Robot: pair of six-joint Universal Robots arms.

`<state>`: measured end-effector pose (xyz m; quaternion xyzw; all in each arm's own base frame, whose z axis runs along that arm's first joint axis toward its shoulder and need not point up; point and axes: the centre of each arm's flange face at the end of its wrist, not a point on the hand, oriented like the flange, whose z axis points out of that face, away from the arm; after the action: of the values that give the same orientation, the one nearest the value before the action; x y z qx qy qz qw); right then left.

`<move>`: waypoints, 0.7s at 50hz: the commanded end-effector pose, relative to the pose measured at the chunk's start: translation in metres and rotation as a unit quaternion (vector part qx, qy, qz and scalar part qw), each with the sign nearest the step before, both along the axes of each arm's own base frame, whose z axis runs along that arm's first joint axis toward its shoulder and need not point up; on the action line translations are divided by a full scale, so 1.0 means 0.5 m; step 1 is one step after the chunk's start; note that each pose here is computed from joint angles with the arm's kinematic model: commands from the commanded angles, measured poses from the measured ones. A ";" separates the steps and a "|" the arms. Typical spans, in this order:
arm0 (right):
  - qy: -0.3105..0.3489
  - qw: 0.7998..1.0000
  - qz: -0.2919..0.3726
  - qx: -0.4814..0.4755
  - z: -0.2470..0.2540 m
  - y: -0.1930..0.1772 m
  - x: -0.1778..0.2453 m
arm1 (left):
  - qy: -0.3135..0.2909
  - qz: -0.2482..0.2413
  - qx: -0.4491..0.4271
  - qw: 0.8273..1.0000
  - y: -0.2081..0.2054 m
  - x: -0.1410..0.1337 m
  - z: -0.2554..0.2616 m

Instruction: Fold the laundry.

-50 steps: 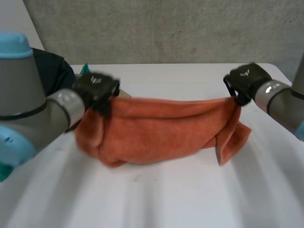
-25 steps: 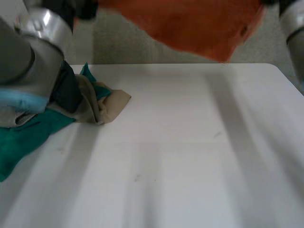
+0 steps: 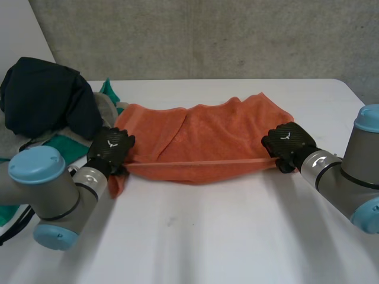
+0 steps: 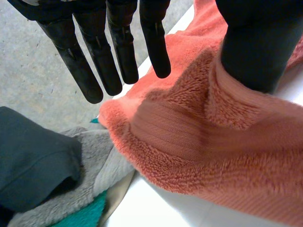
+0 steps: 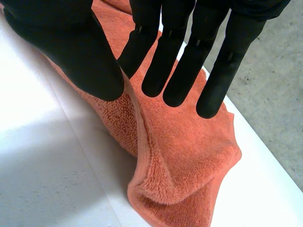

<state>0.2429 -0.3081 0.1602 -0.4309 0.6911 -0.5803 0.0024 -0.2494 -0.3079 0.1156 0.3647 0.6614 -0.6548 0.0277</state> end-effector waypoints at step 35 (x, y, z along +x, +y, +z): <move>-0.138 0.961 -0.164 0.174 0.021 -0.011 -0.095 | 0.066 0.056 0.046 0.995 0.058 0.043 0.156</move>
<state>0.2051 -0.3168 0.1760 -0.2383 0.8162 -0.5209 0.0754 -0.2296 -0.2748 0.1858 0.3085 0.6987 -0.6451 0.0215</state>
